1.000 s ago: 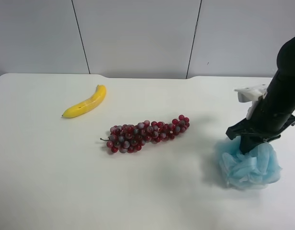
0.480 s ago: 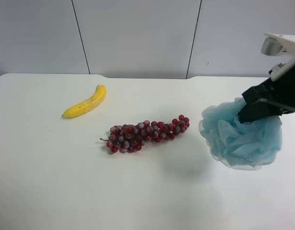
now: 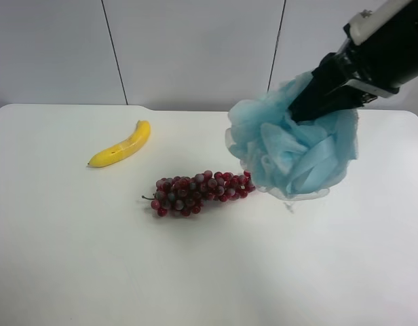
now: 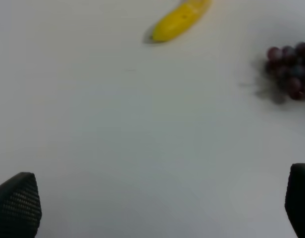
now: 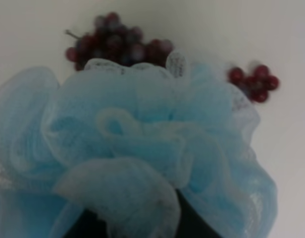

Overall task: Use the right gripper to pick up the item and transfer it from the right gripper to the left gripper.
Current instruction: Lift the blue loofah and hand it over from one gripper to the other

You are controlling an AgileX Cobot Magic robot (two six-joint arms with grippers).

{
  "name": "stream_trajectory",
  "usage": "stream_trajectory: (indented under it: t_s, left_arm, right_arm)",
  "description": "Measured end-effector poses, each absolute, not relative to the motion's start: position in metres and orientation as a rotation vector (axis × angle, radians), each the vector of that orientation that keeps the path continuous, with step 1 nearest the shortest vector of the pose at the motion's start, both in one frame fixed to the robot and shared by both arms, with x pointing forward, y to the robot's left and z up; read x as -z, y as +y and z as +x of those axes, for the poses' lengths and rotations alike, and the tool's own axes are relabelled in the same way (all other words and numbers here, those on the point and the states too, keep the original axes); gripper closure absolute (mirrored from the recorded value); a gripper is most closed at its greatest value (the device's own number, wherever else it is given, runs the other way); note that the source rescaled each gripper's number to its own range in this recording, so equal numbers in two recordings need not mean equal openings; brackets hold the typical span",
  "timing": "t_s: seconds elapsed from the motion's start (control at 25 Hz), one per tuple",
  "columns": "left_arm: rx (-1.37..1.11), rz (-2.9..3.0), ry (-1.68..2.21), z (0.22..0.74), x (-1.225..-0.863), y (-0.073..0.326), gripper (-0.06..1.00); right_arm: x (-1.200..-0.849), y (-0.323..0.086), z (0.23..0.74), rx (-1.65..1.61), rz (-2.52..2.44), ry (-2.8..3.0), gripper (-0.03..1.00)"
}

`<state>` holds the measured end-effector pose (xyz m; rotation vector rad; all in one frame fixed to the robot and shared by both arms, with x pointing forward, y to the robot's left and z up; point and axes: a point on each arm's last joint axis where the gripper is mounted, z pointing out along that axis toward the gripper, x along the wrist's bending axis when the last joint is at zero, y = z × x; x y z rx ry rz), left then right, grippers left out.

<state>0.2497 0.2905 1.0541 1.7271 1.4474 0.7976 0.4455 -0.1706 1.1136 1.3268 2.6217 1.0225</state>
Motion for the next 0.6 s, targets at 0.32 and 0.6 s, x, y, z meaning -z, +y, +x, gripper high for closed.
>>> stream_trajectory:
  t_s: [0.32, 0.6]
  left_arm:
    - [-0.731, 1.918, 1.229, 0.270, -1.071, 0.284, -0.06]
    - [-0.607, 2.093, 0.954, 0.288, -1.083, 0.267, -0.06]
  right_arm:
    - [-1.093, -0.111, 0.436, -1.043, 1.114, 2.786, 0.95]
    - [-1.097, -0.065, 0.436, -1.188, 1.061, 2.855, 0.95]
